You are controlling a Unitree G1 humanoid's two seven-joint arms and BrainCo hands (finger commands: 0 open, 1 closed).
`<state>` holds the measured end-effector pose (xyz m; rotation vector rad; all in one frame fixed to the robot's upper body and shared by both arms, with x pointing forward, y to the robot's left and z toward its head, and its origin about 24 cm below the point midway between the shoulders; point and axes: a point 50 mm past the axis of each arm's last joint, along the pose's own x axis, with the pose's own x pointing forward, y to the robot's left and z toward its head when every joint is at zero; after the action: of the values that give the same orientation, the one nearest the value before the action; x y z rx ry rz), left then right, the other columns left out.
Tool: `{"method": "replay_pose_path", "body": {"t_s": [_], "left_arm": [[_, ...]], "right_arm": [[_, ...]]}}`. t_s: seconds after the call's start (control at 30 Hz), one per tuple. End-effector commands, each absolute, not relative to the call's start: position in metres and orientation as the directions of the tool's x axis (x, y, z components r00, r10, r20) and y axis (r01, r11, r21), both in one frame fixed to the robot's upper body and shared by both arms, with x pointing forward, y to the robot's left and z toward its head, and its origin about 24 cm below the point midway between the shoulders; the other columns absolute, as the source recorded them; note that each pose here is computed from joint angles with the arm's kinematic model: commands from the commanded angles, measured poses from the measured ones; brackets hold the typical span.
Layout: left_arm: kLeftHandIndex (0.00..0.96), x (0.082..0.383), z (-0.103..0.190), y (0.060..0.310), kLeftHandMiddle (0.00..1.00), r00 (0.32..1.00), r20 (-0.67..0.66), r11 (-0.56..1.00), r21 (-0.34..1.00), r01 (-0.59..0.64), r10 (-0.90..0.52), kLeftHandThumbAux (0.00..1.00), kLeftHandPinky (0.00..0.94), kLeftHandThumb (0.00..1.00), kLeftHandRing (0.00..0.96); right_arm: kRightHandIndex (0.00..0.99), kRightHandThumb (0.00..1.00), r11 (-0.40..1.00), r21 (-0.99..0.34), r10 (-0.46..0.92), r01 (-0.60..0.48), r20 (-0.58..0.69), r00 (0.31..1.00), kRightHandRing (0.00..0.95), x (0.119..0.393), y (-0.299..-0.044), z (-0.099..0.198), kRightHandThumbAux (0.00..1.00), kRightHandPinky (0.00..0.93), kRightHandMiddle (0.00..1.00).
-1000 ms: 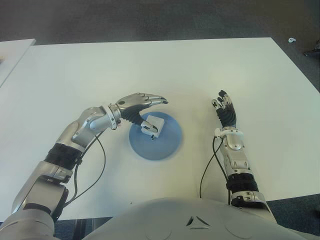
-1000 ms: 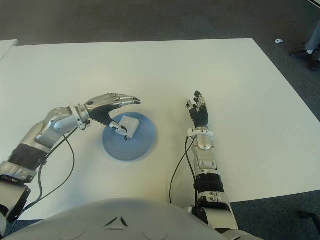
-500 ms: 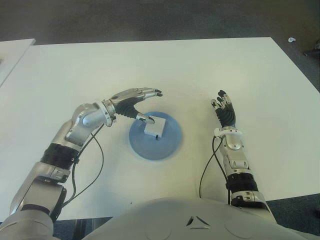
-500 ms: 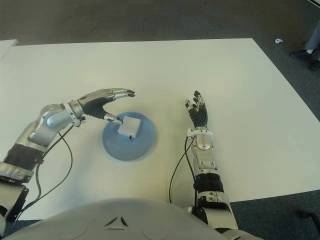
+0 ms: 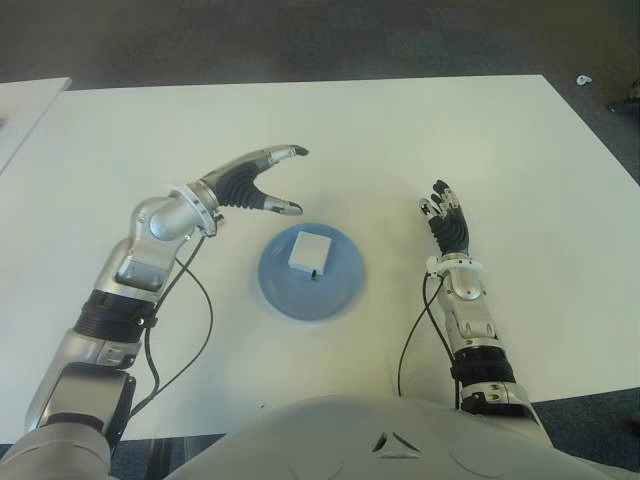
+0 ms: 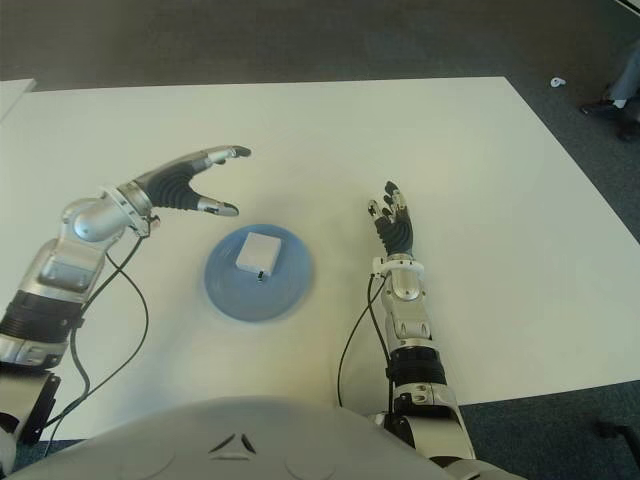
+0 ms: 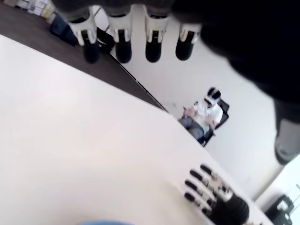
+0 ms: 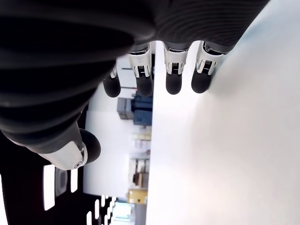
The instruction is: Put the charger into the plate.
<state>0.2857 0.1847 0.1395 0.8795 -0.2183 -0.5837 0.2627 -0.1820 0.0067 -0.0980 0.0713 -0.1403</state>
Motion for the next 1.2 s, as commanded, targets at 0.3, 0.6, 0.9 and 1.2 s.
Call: {"method": "replay_pose_path", "body": {"t_s": [0.3,0.6,0.9,1.2], "left_arm": [[0.078,0.289,0.066,0.219,0.091,0.975,0.093,0.928,0.334,0.163,-0.204,0.682,0.098,0.042,0.082],[0.012,0.278,0.012,0.216,0.021,0.995,0.049,0.978,0.194,0.073,-0.084,0.607,0.016,0.024,0.017],[0.000,0.275,-0.002,0.223,0.000,0.997,-0.008,0.982,0.173,0.075,-0.074,0.547,0.000,0.009,0.000],[0.000,0.266,-0.013,0.217,0.000,0.995,-0.044,0.987,0.131,0.097,-0.092,0.498,0.000,0.000,0.000]], "right_arm": [[0.000,0.047,0.987,-0.085,-0.146,0.139,-0.092,0.985,0.015,0.262,-0.177,0.000,0.554,0.039,0.016],[0.000,0.024,0.987,-0.084,-0.143,0.136,-0.089,0.986,0.010,0.261,-0.177,0.000,0.513,0.026,0.017],[0.000,0.010,0.987,-0.085,-0.146,0.139,-0.086,0.986,0.010,0.260,-0.179,0.002,0.517,0.021,0.020],[0.000,0.008,0.985,-0.092,-0.150,0.143,-0.081,0.985,0.009,0.259,-0.181,0.003,0.505,0.017,0.020]]}}
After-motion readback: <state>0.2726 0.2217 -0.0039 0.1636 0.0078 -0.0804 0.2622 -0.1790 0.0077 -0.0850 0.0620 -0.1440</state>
